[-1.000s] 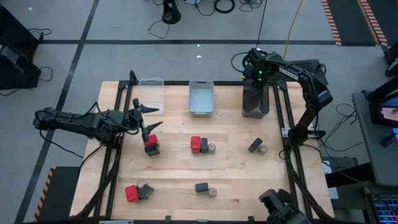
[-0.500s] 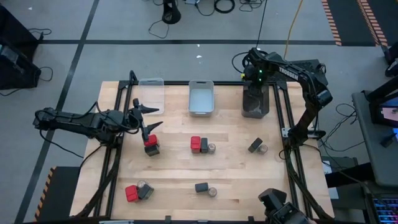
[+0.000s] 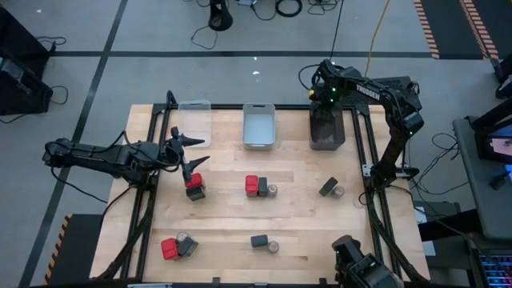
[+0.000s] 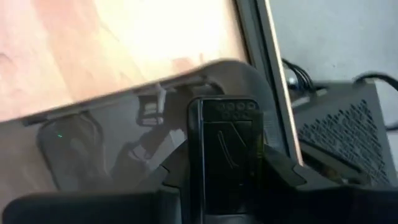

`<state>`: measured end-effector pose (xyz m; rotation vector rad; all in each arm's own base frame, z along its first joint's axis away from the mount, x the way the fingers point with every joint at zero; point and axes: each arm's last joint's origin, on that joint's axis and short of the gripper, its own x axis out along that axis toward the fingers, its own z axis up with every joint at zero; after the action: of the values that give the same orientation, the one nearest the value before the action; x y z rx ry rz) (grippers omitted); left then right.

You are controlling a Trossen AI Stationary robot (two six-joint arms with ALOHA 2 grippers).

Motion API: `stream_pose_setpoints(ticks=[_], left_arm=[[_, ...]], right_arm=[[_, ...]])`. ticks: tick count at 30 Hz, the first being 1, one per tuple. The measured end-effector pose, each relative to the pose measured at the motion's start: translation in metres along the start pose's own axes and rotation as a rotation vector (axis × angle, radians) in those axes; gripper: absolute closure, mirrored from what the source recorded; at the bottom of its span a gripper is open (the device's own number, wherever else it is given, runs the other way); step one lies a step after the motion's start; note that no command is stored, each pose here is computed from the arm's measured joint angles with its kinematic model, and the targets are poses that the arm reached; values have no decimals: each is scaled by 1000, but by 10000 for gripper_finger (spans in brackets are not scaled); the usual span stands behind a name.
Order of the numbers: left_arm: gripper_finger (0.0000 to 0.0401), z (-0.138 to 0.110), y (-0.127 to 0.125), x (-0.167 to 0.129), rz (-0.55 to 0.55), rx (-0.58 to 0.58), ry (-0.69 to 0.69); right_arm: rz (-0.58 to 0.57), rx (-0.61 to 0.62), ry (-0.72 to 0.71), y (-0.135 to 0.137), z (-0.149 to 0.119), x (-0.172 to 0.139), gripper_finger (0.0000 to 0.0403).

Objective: Sort spices by type
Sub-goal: Put the green seasoning can into the black bin

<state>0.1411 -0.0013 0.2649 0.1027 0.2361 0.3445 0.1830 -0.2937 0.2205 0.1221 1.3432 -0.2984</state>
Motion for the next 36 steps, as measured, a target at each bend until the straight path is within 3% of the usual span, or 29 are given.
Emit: stream_pose_setpoints(ticks=[9, 19, 25, 36], left_arm=[[120, 1, 0, 0, 1, -10, -5], [120, 1, 0, 0, 1, -12, -8], [120, 1, 0, 0, 1, -12, -8], [120, 1, 0, 0, 2, -10, -8]], right_arm=[[28, -163, -35, -5, 2, 11, 298], [47, -147, -19, -11, 1, 27, 295], [43, -94, 6, -11, 0, 31, 262], [1, -105, 56, -11, 2, 23, 220]])
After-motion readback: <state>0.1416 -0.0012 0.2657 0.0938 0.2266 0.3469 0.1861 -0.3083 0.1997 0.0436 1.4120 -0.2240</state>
